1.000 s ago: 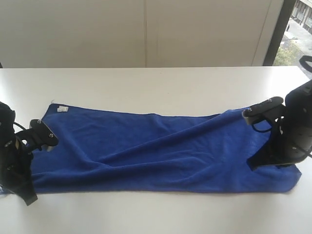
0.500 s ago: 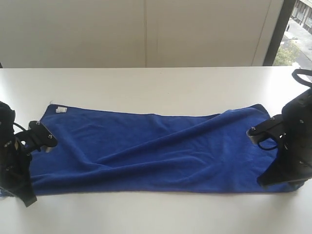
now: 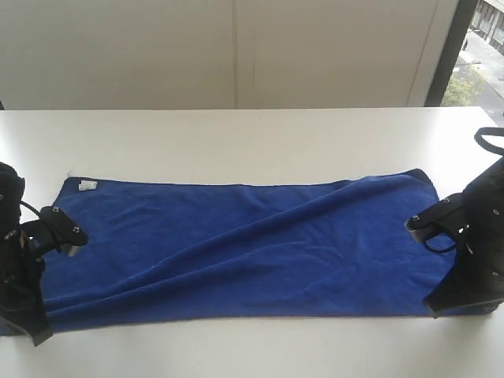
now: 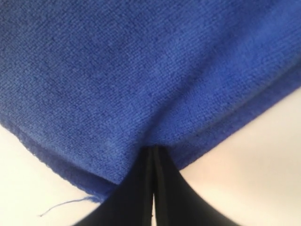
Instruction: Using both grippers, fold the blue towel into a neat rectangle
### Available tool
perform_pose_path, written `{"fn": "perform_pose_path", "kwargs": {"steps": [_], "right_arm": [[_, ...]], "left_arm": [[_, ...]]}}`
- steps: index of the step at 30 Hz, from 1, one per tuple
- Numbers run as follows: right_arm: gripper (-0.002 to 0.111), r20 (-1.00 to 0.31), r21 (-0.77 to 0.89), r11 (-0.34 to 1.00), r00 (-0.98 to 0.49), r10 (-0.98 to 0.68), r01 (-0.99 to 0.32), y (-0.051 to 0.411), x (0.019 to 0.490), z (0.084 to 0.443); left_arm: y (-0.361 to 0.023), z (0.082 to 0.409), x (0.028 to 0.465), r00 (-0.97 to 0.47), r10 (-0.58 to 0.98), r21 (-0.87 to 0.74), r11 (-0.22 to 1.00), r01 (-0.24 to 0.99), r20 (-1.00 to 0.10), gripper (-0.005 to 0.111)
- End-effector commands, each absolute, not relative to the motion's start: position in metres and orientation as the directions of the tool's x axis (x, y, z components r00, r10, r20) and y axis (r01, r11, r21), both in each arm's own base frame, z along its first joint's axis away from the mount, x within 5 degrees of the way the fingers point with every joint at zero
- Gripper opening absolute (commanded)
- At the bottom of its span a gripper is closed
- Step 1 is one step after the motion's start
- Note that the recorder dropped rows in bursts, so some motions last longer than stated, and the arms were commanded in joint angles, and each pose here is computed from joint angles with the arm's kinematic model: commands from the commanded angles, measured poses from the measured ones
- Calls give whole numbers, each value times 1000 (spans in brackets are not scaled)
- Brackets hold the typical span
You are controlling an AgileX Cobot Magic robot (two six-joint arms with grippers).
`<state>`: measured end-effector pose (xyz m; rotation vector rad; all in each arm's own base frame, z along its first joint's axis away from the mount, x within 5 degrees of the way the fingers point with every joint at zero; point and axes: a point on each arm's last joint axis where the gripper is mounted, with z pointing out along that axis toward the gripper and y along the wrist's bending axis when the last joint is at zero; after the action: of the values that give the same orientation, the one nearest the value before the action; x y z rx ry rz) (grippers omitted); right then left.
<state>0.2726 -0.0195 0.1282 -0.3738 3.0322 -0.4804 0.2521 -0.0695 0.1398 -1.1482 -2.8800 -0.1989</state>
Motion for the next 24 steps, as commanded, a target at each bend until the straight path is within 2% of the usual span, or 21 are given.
{"fn": "perform_pose_path", "kwargs": {"steps": [1, 18, 24], "right_arm": [[0, 46, -315, 924, -976, -215, -218, -24, 263, 124], [0, 134, -330, 920, -975, -177, -212, -27, 254, 125], [0, 86, -337, 922, -982, -170, -189, -27, 255, 133]], "left_arm": [[-67, 132, 240, -748, 641, 38, 754, 655, 172, 0], [-67, 133, 236, -749, 628, 17, 764, 645, 210, 0], [-68, 138, 237, -753, 629, 22, 764, 645, 194, 0]]}}
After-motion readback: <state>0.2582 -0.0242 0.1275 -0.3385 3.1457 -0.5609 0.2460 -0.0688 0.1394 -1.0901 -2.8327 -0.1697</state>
